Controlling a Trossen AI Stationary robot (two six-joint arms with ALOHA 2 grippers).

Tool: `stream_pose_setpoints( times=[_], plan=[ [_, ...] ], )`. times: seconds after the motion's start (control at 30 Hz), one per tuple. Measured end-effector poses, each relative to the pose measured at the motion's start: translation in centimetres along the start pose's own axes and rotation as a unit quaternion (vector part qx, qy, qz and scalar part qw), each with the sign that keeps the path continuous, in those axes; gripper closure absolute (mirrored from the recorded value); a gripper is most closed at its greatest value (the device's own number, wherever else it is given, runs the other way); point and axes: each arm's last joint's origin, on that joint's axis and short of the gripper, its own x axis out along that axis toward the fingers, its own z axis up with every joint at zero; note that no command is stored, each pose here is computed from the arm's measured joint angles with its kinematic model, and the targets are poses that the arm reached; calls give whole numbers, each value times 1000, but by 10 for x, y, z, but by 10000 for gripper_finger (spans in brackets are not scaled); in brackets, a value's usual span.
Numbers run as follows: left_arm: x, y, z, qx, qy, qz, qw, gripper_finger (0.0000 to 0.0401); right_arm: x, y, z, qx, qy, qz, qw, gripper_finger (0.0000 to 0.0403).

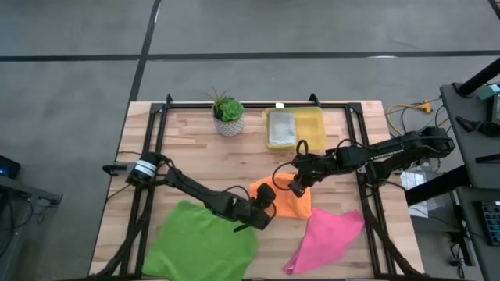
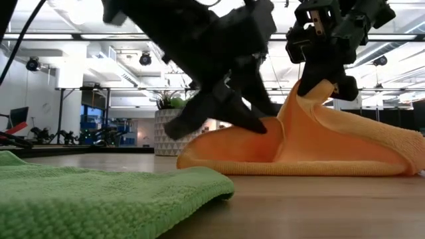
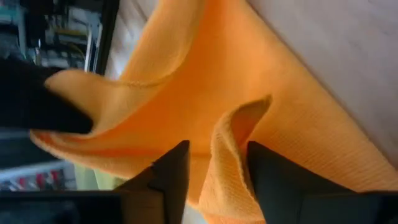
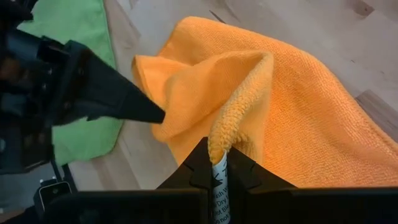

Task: Fold microfiber towels
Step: Fold the orange microfiber cloth

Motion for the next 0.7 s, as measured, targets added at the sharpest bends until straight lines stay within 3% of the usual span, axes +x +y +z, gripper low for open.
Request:
stream_pose_setpoints(
  times=[0.1, 0.2, 0.33, 0.53, 0.6, 0.7],
  plan=[
    [-4, 10, -4, -71, 29, -16, 997, 332, 0, 0, 0, -5, -1, 1, 1000, 394],
    [-6, 22, -16, -162, 85, -34, 983, 389, 0, 2, 1, -21, -6, 9, 1000, 394],
    [-21, 43, -33, -270, 130, -17, 954, 398, -2, 6, 1, -55, -13, 20, 998, 394],
    [-71, 87, -59, -318, 128, 62, 937, 401, -25, 20, 14, -153, -40, 33, 987, 394],
    [-89, 105, -75, -328, 118, 87, 933, 401, -39, 24, 23, -185, -51, 4, 981, 394],
    [-112, 128, -105, -337, 120, 120, 926, 401, -68, 31, 43, -231, -82, -86, 966, 394]
  ],
)
